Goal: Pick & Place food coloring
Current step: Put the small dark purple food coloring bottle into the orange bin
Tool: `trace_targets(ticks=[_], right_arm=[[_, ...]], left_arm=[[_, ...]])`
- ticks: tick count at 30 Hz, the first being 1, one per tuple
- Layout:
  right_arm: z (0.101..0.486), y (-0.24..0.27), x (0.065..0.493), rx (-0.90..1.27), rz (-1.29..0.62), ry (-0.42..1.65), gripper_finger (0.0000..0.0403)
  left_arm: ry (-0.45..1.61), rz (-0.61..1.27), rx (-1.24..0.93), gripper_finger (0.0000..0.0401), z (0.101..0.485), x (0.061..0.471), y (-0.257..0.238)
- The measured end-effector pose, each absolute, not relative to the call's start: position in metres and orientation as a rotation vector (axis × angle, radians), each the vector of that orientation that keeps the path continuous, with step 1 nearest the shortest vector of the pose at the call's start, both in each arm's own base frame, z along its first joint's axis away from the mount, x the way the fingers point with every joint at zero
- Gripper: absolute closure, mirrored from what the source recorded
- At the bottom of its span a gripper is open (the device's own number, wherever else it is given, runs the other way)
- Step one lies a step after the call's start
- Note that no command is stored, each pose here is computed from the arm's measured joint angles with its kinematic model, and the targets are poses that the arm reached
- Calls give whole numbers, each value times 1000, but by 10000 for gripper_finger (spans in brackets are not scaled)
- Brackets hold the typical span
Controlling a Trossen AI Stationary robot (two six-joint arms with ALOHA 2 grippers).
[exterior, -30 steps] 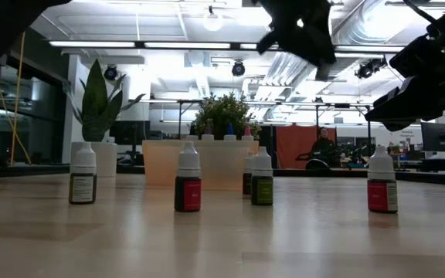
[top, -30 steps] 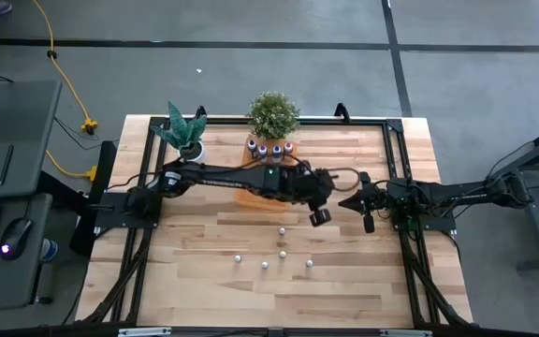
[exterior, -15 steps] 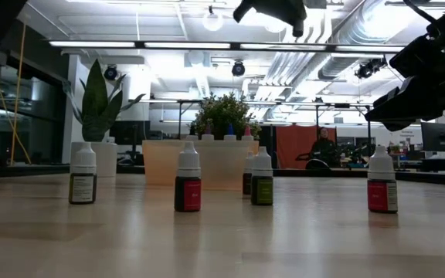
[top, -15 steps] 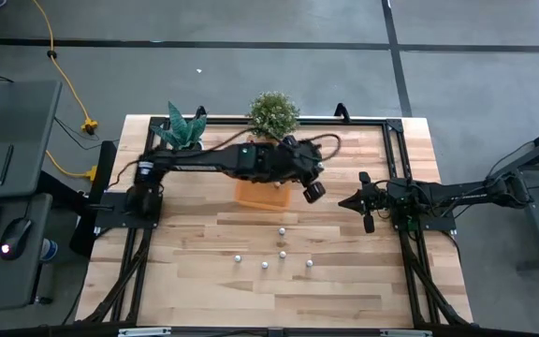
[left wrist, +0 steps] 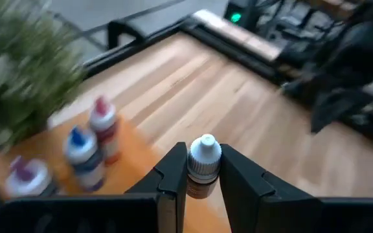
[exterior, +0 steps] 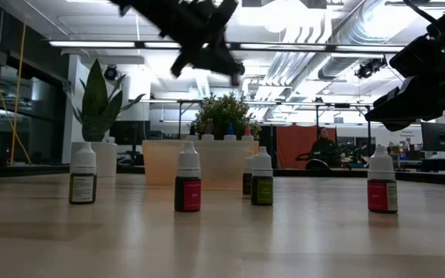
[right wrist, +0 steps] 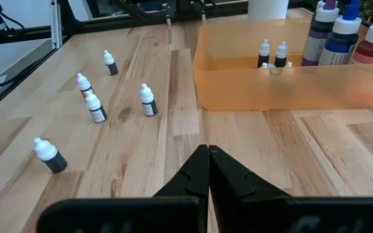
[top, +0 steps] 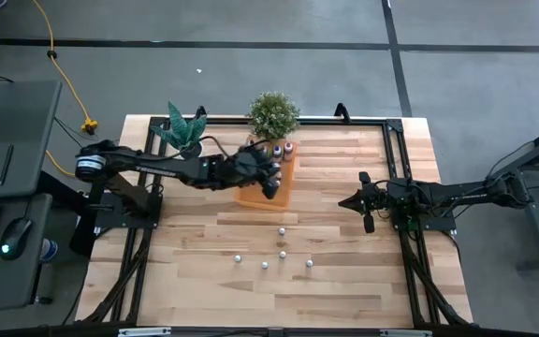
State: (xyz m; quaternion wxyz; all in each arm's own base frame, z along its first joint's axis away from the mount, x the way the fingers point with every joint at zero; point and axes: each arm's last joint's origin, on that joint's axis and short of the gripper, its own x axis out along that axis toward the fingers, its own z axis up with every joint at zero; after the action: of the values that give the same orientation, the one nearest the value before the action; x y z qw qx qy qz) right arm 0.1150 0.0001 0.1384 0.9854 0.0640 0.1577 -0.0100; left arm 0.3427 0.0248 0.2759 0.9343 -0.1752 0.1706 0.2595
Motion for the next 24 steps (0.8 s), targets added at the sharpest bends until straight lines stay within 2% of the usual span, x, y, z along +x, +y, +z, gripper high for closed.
trace_targets(ticks=[5, 11, 24], right_arm=[[138, 0, 115, 129, -21, 318, 402], [138, 0, 115, 129, -20, 316, 402], [138, 0, 115, 129, -20, 317, 402]], left_arm=[[409, 603, -361, 334, 245, 322, 23], [477, 587, -332, 334, 216, 314, 16], [480, 410, -191, 334, 167, 325, 17]])
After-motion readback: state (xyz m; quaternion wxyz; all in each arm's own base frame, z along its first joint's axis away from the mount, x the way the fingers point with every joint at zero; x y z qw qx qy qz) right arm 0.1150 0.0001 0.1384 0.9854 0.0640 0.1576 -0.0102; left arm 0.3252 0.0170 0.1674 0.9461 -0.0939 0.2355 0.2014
